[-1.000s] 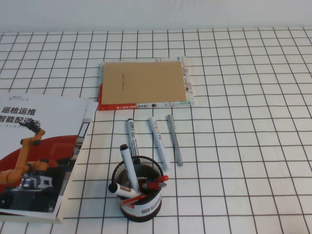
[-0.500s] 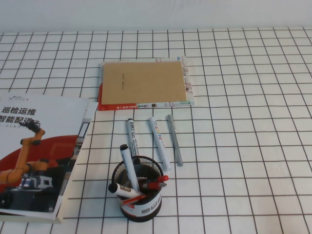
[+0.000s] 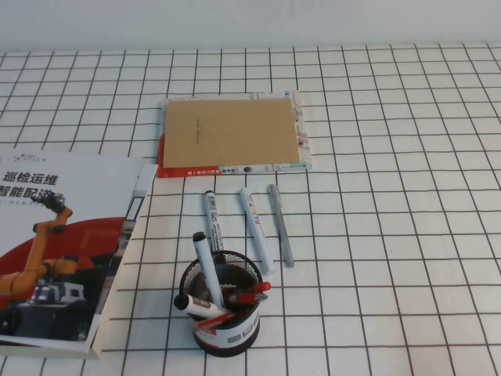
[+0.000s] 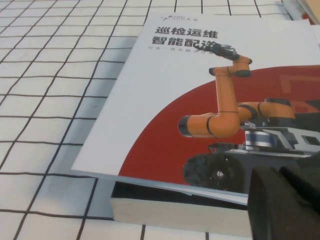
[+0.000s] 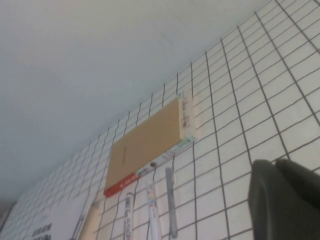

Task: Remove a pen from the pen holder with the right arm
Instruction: 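Take a marker out of the pen holder and lay it on the table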

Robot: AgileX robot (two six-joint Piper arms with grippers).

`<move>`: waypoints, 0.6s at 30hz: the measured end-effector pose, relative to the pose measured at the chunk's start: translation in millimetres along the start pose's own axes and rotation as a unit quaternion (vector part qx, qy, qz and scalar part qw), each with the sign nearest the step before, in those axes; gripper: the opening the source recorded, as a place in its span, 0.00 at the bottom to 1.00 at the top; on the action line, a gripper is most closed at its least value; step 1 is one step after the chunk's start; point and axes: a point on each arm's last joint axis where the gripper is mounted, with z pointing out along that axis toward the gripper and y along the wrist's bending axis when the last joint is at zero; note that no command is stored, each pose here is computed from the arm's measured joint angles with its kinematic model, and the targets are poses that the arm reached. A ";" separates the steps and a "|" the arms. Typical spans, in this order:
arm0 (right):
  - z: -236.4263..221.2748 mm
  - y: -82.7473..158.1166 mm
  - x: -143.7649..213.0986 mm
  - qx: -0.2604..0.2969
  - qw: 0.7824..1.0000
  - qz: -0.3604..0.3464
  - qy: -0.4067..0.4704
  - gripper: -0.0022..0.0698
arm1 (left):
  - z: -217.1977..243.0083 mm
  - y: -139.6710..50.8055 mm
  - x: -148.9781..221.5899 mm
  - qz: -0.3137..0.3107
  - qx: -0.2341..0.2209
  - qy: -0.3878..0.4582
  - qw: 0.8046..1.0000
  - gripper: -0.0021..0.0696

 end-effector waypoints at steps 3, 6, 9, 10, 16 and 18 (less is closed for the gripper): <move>3.9 14.3 -9.7 0.008 0.999 -0.021 0.041 0.01 | 0.0 0.0 0.0 0.000 0.000 0.000 1.000 0.03; 12.7 26.9 -20.1 0.028 0.994 -0.049 0.096 0.01 | 0.0 0.0 0.0 0.000 0.000 0.000 1.000 0.03; 26.1 37.4 -32.2 0.046 0.985 -0.081 0.144 0.01 | 0.0 0.0 0.0 0.000 0.000 0.000 1.000 0.03; 30.7 40.1 -35.6 0.049 0.982 -0.089 0.157 0.01 | 0.0 0.0 0.0 0.000 0.000 0.000 1.000 0.03; 69.6 55.2 -57.5 0.059 0.958 -0.138 0.242 0.01 | 0.0 0.0 0.0 0.000 0.000 0.000 1.000 0.03; 82.9 58.1 -62.2 0.059 0.952 -0.150 0.262 0.01 | 0.0 0.0 0.0 0.000 0.000 0.000 1.000 0.03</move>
